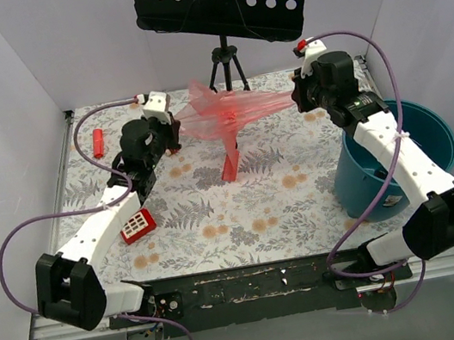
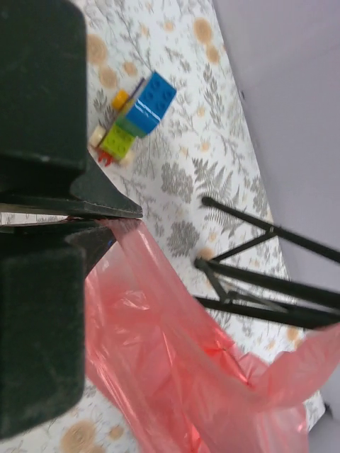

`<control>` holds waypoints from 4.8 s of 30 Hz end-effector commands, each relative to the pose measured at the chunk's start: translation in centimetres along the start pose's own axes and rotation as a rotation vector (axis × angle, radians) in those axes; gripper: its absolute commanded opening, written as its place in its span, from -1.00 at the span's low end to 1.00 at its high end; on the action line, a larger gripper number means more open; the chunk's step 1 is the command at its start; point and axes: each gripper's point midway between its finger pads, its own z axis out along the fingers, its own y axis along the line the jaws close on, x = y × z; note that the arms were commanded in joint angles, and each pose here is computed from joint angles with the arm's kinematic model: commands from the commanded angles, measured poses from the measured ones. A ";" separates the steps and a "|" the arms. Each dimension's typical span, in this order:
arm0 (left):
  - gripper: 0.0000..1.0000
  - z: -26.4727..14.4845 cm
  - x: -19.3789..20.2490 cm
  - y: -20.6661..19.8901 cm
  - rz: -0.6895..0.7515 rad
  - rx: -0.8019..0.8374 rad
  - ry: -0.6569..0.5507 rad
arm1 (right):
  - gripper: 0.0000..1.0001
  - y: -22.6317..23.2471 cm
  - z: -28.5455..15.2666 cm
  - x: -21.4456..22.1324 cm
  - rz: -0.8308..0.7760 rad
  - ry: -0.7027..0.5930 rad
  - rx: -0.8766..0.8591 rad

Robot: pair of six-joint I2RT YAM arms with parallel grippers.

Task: Put the trash bags into the trash bin
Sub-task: Unfold the trash bag at the center of the board.

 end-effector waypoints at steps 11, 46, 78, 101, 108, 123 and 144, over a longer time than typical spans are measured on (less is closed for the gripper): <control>-1.00 -2.0 -2.2 10.5 -0.064 -0.333 -0.009 | -0.97 -2.9 -3.8 -0.2 -0.029 -0.066 0.085; -1.00 -4.0 -6.0 2.1 -0.054 0.053 -0.015 | -0.83 20.2 3.6 -1.8 -0.430 -0.231 -0.638; -1.00 -5.2 -3.5 9.0 0.112 -0.295 0.052 | -0.97 -2.4 0.5 -2.7 -0.297 -0.151 0.169; 0.61 -4.0 -5.0 -11.1 0.420 0.547 -0.107 | -0.97 16.7 -1.2 -7.8 -0.473 -0.300 -0.430; 0.46 0.6 -3.3 -8.5 0.474 0.324 -0.049 | -0.97 17.8 -2.4 -7.6 -0.488 -0.310 -0.477; 0.61 -2.3 -0.6 -12.4 0.592 0.661 0.018 | -0.97 17.4 -2.9 -6.4 -0.550 -0.310 -0.480; -1.00 0.9 1.7 -11.4 0.600 0.674 0.111 | -0.80 16.8 -2.6 -4.8 -0.561 -0.275 -0.457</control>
